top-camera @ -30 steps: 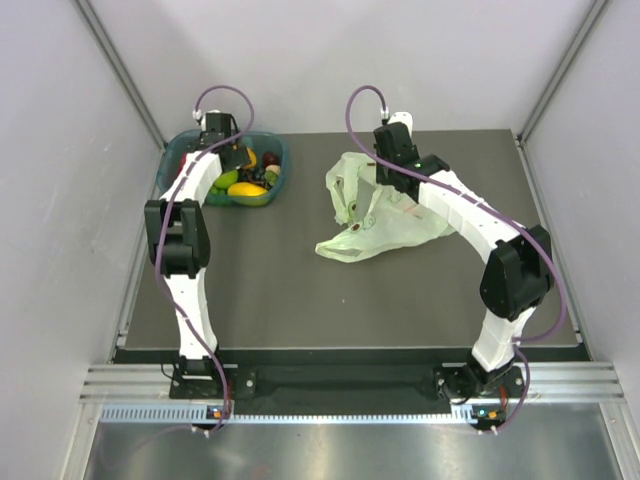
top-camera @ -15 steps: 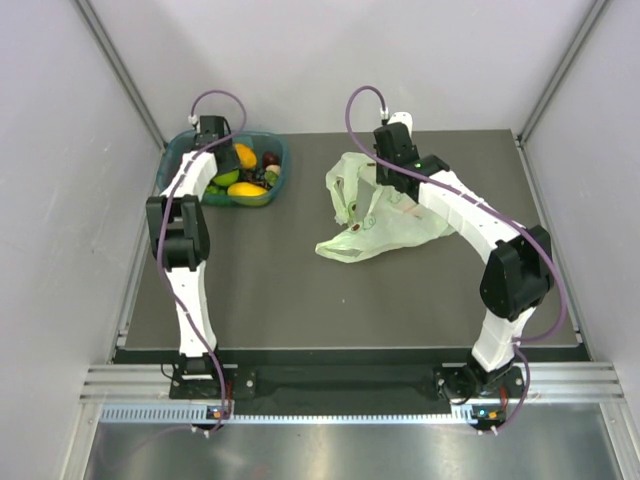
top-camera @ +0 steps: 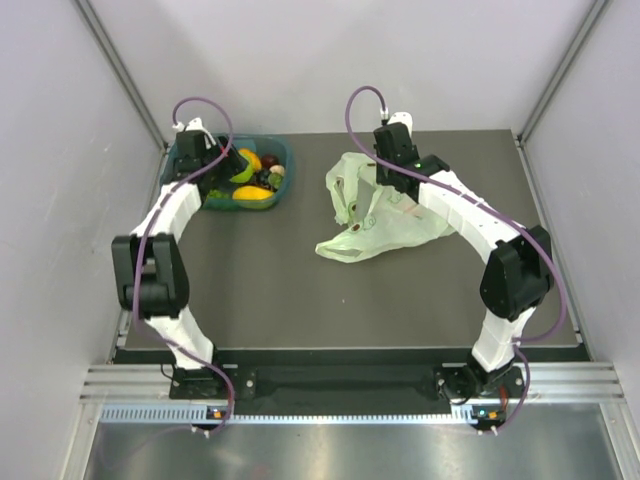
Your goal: Place the fake fruits into the plastic bag and tie a complex knot
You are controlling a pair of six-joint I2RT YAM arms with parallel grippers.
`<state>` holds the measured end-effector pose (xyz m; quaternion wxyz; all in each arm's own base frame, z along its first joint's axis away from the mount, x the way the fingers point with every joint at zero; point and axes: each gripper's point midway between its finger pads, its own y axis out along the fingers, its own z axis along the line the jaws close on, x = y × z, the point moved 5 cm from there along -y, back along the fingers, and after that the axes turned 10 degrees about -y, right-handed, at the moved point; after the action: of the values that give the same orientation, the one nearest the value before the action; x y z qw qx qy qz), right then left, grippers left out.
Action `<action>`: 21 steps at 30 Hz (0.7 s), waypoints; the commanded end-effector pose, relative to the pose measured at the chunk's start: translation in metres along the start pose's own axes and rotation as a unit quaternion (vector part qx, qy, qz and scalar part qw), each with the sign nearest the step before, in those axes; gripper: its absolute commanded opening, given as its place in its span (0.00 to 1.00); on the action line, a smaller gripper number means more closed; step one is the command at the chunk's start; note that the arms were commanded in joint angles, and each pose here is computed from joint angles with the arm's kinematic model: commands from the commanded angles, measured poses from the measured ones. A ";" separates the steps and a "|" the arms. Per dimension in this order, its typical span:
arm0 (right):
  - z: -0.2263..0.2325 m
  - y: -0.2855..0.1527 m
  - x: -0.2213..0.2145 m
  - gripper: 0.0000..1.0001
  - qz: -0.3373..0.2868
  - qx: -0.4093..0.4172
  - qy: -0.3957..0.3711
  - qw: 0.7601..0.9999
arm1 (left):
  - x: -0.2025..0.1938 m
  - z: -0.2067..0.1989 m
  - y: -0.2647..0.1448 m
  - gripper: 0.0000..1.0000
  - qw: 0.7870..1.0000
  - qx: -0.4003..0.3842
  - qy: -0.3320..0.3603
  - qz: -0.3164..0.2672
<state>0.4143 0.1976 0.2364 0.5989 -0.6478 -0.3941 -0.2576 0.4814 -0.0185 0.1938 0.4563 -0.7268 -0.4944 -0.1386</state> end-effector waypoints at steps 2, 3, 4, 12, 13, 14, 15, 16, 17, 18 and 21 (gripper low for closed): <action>-0.005 -0.012 0.022 0.00 -0.036 -0.001 0.011 0.999 | 0.018 -0.050 -0.052 0.50 0.988 -0.139 0.007 -0.063; -0.005 -0.013 0.022 0.00 -0.038 -0.001 0.011 0.999 | 0.012 -0.051 -0.061 0.50 0.986 -0.151 0.009 -0.063; -0.005 -0.013 0.023 0.00 -0.039 -0.001 0.010 0.999 | 0.008 -0.052 -0.065 0.50 0.986 -0.159 0.009 -0.057; -0.004 -0.017 0.025 0.00 -0.040 0.010 0.010 0.999 | -0.087 -0.104 -0.109 0.50 0.963 -0.262 0.053 0.038; -0.004 -0.018 0.026 0.00 -0.041 0.011 0.010 0.999 | -0.095 -0.108 -0.110 0.50 0.961 -0.267 0.055 0.045; -0.004 -0.018 0.026 0.00 -0.042 0.012 0.011 0.999 | -0.108 -0.120 -0.115 0.50 0.955 -0.286 0.059 0.058; -0.004 -0.019 0.025 0.00 -0.041 0.013 0.011 0.999 | -0.118 -0.122 -0.115 0.50 0.952 -0.291 0.061 0.068; -0.003 -0.018 0.024 0.00 -0.039 0.015 0.010 0.999 | -0.130 -0.131 -0.117 0.50 0.948 -0.300 0.065 0.077; -0.002 -0.019 0.024 0.00 -0.039 0.019 0.011 0.999 | -0.135 -0.139 -0.119 0.50 0.945 -0.312 0.066 0.077; -0.002 -0.019 0.024 0.00 -0.040 0.019 0.011 0.999 | -0.141 -0.144 -0.119 0.50 0.942 -0.318 0.066 0.082; -0.001 -0.019 0.024 0.00 -0.039 0.022 0.013 0.999 | -0.171 -0.163 -0.106 0.49 0.938 -0.321 0.072 0.113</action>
<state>0.4134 0.1993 0.2358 0.6042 -0.6439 -0.3955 -0.2527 0.3410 -0.2135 0.2141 0.2842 -0.8720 -0.2994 -0.2631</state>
